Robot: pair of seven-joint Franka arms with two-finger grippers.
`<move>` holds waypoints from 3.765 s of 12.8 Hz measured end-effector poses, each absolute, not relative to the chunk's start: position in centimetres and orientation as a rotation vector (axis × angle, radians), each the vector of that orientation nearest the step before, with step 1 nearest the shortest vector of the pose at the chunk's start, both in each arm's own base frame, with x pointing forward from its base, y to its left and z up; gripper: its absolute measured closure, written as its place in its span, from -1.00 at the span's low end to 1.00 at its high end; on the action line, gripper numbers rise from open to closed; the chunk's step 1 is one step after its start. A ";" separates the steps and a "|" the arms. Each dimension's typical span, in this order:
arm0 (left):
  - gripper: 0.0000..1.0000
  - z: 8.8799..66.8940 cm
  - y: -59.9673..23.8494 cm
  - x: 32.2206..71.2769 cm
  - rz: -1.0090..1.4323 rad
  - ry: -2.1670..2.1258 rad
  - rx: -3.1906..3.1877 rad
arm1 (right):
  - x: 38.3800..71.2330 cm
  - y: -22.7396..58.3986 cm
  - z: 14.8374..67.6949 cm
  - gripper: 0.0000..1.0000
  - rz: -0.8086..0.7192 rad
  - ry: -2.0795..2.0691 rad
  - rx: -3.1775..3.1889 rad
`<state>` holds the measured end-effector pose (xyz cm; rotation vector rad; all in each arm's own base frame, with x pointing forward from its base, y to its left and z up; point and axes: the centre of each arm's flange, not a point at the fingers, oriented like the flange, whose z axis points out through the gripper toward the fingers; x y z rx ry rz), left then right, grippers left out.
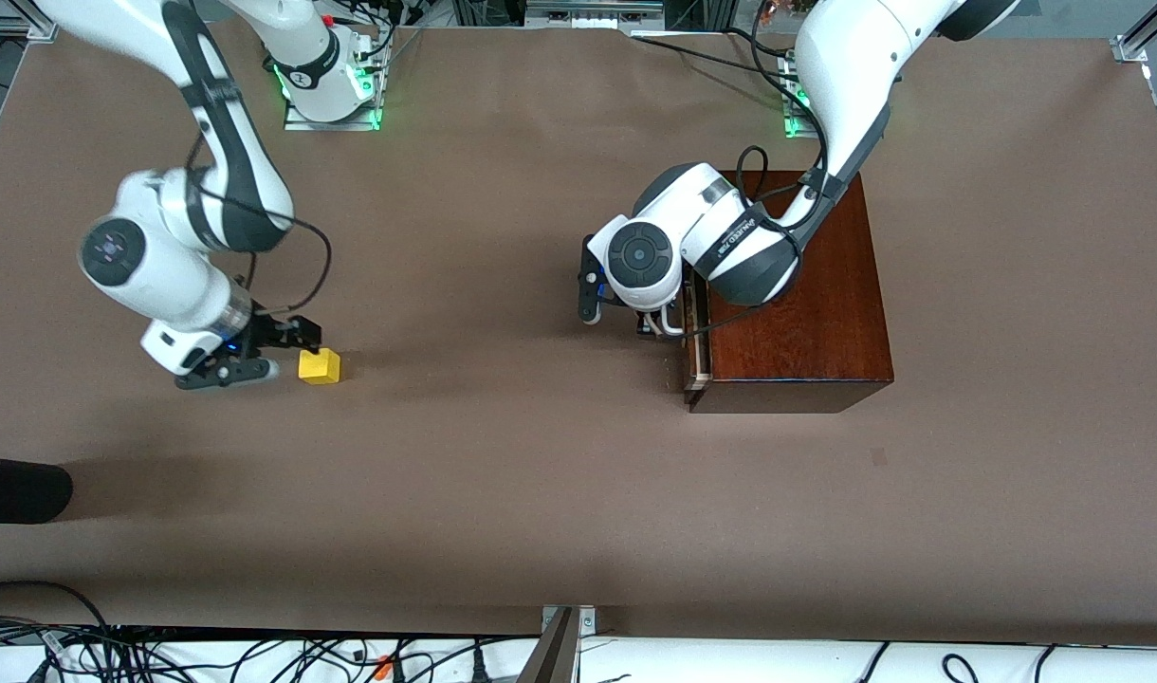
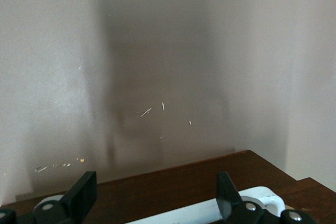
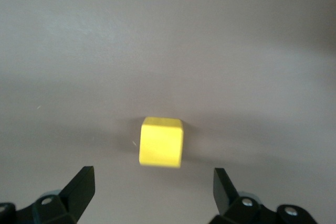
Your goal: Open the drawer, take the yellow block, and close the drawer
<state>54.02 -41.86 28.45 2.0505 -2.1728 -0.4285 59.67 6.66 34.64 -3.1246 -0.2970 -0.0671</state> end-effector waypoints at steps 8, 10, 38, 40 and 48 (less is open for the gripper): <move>-1.00 28.5 -40.2 54.9 -0.449 -2.169 2.039 | 56.5 5.3 54.7 -1.00 -0.095 -0.294 -3.132; -1.00 29.2 -40.3 55.1 -0.431 -2.153 2.058 | 56.0 4.8 57.6 -1.00 -0.035 -0.246 -3.137; -1.00 59.0 -3.0 53.9 -0.102 -0.033 3.142 | 60.5 4.2 58.5 -1.00 -0.064 -0.014 -3.125; -1.00 58.8 -3.0 54.1 -0.108 -0.032 3.140 | 60.6 3.8 58.5 -1.00 -0.065 -0.005 -3.126; -1.00 58.5 -3.3 54.3 -0.116 -0.039 3.140 | 60.6 3.8 58.5 -1.00 -0.065 -0.005 -3.126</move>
